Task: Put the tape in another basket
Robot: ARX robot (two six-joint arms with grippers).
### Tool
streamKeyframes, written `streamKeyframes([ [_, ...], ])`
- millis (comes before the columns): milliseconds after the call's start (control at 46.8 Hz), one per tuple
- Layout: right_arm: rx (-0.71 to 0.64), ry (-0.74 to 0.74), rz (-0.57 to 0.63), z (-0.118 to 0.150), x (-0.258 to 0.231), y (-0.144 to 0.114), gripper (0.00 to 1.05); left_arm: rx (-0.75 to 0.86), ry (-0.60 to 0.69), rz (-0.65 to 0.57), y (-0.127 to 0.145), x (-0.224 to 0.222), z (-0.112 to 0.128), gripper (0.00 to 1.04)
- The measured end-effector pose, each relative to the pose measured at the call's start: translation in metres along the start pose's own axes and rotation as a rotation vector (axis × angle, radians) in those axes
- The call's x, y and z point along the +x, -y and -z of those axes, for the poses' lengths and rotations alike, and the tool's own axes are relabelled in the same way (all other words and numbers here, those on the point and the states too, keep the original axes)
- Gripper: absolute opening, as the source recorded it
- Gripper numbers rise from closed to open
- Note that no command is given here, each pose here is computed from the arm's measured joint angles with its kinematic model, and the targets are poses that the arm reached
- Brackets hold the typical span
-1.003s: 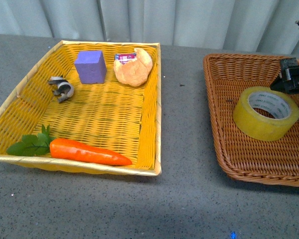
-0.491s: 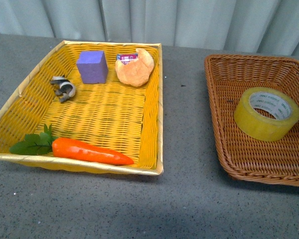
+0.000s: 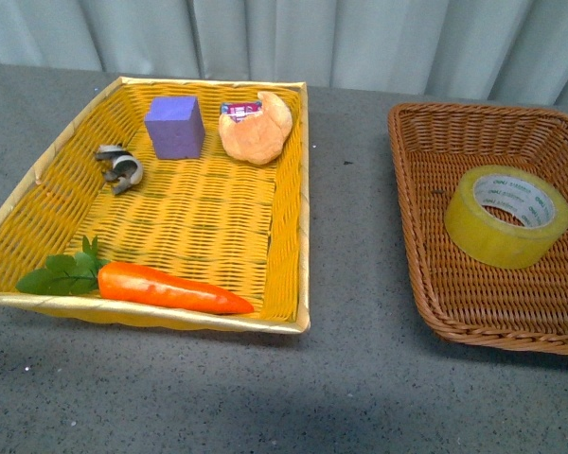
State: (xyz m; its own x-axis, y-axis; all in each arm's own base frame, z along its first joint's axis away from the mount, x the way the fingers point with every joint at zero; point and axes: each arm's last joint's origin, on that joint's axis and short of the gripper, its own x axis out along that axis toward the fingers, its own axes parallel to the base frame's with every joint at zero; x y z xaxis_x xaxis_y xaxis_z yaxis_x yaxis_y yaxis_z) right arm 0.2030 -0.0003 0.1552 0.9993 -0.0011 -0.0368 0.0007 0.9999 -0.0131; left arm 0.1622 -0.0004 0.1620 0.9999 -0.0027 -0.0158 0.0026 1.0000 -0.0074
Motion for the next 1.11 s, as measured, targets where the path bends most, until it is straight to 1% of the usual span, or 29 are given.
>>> streamKeyframes([
  [85,0.001,0.020,0.000,-0.006,-0.012,0.000,0.01,0.000,-0.002,0.000,0.000,-0.007,0.000,0.04],
  [448,0.003,0.021,0.000,-0.005,-0.043,0.000,0.01,0.000,0.023,0.000,0.000,-0.024,-0.006,0.04],
  [1110,0.003,0.037,0.000,-0.009,-0.075,0.000,0.01,0.000,0.037,0.000,0.000,-0.046,-0.010,0.04],
])
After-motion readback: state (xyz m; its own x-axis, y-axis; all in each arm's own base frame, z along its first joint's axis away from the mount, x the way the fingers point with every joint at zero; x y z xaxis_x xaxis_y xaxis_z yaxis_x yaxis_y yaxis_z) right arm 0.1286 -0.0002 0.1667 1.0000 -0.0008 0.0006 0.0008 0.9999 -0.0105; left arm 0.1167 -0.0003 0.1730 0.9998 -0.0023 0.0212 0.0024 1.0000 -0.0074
